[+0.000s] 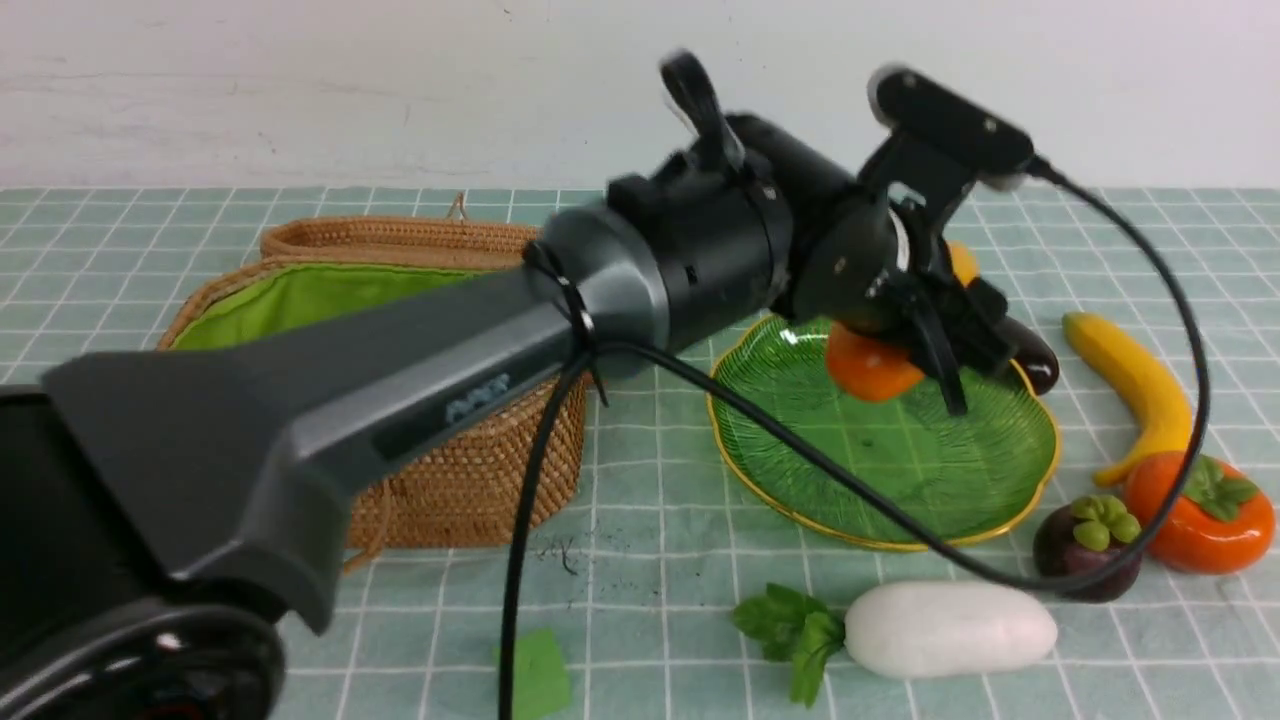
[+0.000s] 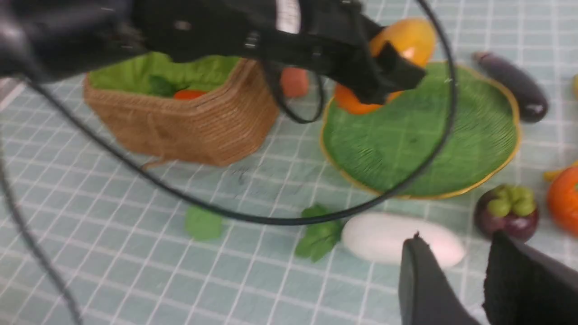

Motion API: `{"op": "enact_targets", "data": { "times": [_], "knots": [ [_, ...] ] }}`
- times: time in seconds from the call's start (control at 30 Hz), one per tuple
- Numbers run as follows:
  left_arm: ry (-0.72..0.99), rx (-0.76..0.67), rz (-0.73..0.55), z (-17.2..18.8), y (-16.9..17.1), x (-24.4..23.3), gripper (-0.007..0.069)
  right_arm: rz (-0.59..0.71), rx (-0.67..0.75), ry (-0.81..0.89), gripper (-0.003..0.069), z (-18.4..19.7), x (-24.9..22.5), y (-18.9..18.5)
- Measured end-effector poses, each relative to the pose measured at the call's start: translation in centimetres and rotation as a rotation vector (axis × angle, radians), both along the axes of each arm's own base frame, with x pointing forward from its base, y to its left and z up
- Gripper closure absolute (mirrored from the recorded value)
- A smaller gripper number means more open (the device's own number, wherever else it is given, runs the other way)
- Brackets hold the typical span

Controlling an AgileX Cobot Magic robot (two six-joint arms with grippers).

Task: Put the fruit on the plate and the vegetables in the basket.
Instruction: Grab the mango with your left arm and place it on the right plate, then take a daikon with your right arm and place it on the basket on the left.

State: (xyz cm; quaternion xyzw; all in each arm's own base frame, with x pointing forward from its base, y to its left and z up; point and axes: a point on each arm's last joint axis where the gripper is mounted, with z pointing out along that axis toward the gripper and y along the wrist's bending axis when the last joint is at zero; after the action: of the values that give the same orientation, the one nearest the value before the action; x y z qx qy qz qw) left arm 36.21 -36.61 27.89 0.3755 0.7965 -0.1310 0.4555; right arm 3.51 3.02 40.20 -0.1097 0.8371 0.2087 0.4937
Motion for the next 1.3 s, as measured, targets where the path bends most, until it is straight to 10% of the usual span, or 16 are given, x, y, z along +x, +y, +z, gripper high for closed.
{"op": "enact_targets", "data": {
  "times": [0.77,1.0,1.3],
  "knots": [
    [0.03,0.057,-0.007,-3.9,-0.8,0.7,0.0034,0.037,-0.035,0.056,0.0433,-0.5,-0.4,0.1],
    [0.166,0.125,0.037,-2.8,0.2,-0.8,0.0112,0.032,-0.045,0.059,0.0424,-0.6,-0.4,0.0],
    [0.292,0.128,0.142,7.5,5.6,-5.7,0.0365,0.04,-0.158,0.254,0.0421,-2.0,1.9,0.5]
  ]
}}
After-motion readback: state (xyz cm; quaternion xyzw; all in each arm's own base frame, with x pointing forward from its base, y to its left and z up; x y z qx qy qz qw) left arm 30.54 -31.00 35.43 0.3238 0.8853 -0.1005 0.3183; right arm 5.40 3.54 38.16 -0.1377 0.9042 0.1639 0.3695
